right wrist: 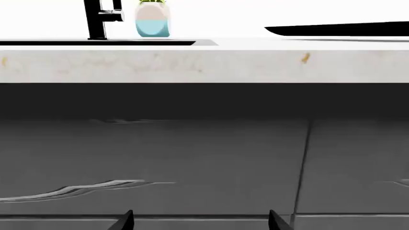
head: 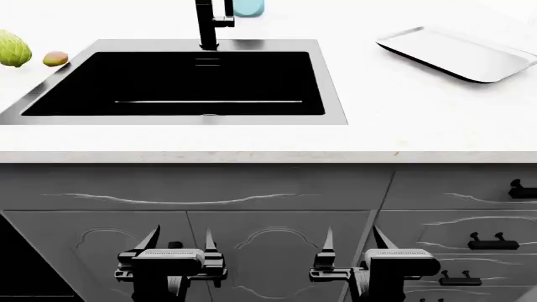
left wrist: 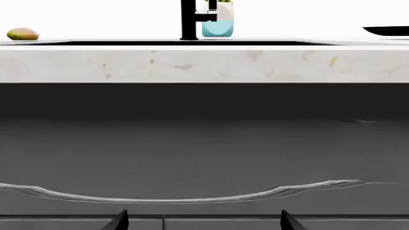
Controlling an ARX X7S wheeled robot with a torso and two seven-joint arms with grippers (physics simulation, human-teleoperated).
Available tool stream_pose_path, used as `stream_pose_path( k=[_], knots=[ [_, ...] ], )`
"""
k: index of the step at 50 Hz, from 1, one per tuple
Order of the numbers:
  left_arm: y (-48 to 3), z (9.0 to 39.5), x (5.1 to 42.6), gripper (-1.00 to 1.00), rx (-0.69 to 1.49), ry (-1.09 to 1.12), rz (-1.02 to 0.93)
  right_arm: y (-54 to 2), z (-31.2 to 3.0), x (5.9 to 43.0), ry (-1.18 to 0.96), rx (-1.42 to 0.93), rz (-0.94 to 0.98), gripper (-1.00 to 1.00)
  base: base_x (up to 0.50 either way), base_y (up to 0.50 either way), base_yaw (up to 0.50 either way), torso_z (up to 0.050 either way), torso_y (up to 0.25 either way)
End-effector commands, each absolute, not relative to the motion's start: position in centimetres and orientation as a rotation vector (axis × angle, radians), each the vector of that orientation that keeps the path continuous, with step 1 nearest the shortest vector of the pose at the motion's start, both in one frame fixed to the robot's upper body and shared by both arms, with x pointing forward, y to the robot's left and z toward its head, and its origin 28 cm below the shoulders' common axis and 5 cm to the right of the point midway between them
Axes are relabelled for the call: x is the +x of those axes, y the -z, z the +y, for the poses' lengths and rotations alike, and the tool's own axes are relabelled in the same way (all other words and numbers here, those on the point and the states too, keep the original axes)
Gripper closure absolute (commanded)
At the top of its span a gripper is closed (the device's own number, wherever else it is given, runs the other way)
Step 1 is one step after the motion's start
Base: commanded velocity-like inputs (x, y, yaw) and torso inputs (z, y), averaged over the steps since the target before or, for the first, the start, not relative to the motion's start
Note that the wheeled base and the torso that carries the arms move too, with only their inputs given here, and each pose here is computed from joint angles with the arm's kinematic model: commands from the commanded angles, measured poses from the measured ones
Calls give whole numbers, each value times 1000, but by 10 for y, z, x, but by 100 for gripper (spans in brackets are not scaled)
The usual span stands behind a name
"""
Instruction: Pick up the fruits and vegetables and place them in the sink. Turn on the sink faucet to wash them. Then turn the sink off and put them in the tray.
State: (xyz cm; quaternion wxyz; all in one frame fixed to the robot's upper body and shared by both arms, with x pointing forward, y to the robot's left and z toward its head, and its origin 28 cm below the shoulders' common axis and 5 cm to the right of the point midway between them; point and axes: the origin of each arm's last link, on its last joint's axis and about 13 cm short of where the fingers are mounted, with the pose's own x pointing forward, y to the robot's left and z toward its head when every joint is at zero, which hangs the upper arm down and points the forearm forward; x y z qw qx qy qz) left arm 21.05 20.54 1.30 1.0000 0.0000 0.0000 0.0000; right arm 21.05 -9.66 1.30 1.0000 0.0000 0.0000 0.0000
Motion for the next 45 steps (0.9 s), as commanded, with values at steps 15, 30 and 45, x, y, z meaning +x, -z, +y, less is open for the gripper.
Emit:
stream_pose_path(
  k=[15, 30, 45],
  knots=[
    [-108, 209, 210, -100, 16, 58, -119, -82, -94, 219, -54, -214, -165, -100, 0, 0, 0, 0, 0],
    [-221, 235, 223, -100, 75, 83, -256, -198, -105, 225, -192, -170, -302, -100, 30, 74, 0, 15, 0],
    [-289, 258, 203, -100, 106, 125, -326, -276, -95, 224, -370, -160, -356, -100, 216, 500, 0, 50, 0]
  ],
)
